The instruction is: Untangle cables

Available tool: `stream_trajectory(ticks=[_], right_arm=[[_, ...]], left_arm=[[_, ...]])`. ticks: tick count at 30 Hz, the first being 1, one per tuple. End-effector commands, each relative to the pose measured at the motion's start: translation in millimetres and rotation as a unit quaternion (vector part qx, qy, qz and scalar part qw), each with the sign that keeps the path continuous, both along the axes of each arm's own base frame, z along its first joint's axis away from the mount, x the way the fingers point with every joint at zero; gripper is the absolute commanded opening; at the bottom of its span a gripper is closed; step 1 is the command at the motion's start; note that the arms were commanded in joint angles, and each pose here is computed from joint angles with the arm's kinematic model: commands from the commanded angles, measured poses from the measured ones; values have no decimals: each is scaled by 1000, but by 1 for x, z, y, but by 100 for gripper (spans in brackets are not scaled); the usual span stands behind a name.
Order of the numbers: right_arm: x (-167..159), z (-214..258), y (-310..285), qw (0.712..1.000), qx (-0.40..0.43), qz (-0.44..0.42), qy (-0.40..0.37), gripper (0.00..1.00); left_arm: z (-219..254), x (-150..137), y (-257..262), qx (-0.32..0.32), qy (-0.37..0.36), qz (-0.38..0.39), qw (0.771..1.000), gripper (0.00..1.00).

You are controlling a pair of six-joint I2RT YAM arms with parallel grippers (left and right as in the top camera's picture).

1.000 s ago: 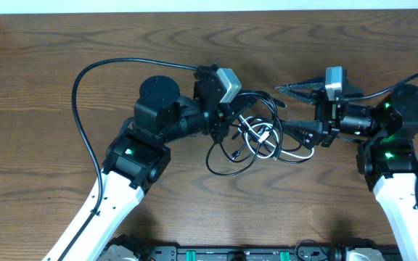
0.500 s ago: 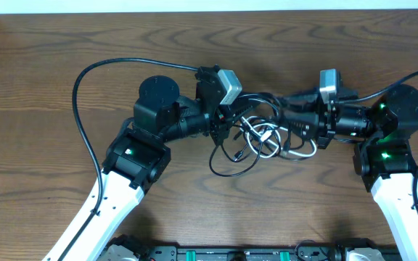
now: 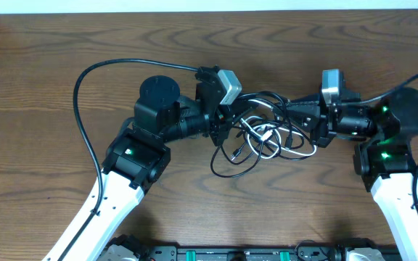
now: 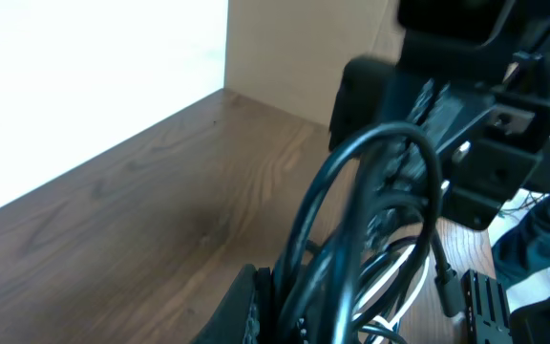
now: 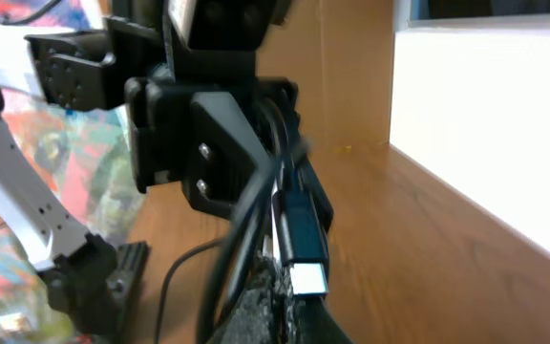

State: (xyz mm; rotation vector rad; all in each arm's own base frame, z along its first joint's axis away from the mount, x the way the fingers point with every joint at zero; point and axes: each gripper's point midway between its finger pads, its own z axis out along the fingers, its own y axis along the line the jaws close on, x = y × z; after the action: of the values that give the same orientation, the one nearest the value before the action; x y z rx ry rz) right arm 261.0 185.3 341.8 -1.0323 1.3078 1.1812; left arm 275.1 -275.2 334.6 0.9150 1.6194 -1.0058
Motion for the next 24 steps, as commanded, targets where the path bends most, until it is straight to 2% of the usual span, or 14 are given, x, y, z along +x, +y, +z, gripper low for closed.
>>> stream_trajectory(ticks=[1,10,12,13,15,16,19,24], right_arm=[[-4,11,2,1000,6,6,-19,1],[-6,17,2,999,9,7,-34,3],[-5,13,2,1000,8,7,-17,19],[-5,11,2,1000,7,8,-12,24],[-8,6,3,1000,0,20,-12,49],[-11,3,3,999,-4,30,-19,56],[-12,1,3,999,-6,35,-16,61],[-7,-5,4,999,-6,35,-4,56]], left_arm=[[3,-3,-2,-4,3,-10,1000,8],[3,-3,-2,-4,3,-10,1000,8],[4,-3,-2,-5,1,-10,1000,8],[4,-3,-2,-5,1,-10,1000,8],[4,-3,-2,-5,0,-10,1000,8],[4,-3,-2,-5,0,-10,1000,8],[4,-3,-3,-6,0,-11,1000,8],[9,-9,-5,-14,-5,-31,999,8]])
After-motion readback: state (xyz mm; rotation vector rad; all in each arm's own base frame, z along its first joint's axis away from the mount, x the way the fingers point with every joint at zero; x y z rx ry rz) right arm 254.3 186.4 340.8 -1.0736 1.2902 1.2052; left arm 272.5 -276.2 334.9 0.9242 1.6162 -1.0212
